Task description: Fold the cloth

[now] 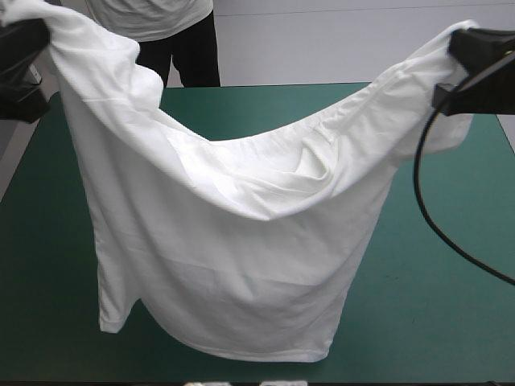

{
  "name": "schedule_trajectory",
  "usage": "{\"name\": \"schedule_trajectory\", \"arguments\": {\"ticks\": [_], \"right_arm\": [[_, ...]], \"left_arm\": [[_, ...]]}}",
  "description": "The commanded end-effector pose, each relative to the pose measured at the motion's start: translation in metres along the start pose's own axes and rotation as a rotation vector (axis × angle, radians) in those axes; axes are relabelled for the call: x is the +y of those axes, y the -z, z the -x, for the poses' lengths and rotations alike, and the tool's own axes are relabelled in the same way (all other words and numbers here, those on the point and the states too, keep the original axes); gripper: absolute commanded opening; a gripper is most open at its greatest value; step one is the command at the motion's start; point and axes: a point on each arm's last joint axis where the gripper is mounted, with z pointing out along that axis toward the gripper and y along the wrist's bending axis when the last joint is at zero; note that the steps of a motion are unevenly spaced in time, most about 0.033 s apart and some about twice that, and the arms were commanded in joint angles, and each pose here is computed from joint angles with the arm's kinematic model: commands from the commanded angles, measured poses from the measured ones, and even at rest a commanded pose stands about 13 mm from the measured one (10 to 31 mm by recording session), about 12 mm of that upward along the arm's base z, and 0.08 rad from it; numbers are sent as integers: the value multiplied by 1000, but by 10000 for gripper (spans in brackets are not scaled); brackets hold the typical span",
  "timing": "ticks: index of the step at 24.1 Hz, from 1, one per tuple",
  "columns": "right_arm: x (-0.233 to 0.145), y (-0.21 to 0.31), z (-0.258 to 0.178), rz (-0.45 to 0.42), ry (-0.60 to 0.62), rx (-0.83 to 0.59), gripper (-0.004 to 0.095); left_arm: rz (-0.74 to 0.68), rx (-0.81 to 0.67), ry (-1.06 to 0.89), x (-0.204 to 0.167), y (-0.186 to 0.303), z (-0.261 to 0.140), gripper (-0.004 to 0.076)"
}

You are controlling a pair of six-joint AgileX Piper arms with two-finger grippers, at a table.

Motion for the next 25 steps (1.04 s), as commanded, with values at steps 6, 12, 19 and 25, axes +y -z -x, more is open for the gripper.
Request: {"name": "schedule_trajectory", "arguments": {"ticks": [6,12,19,25], "right_arm": [[-12,-93,-65,-20,-41,286,-17],[-21,-179,-134,-28,-78,455,-17],[-33,-278,-197,-44,-91,551,-17],[-49,-332,-253,-82,-144,634,-17]], "left_arm": [[19,434,145,49,-91,-92,-10],[94,601,241,88,-155,-180,-10],[152,660,273,131,-231,-249,-10],[202,751,268,158,-272,-311,-10]]}}
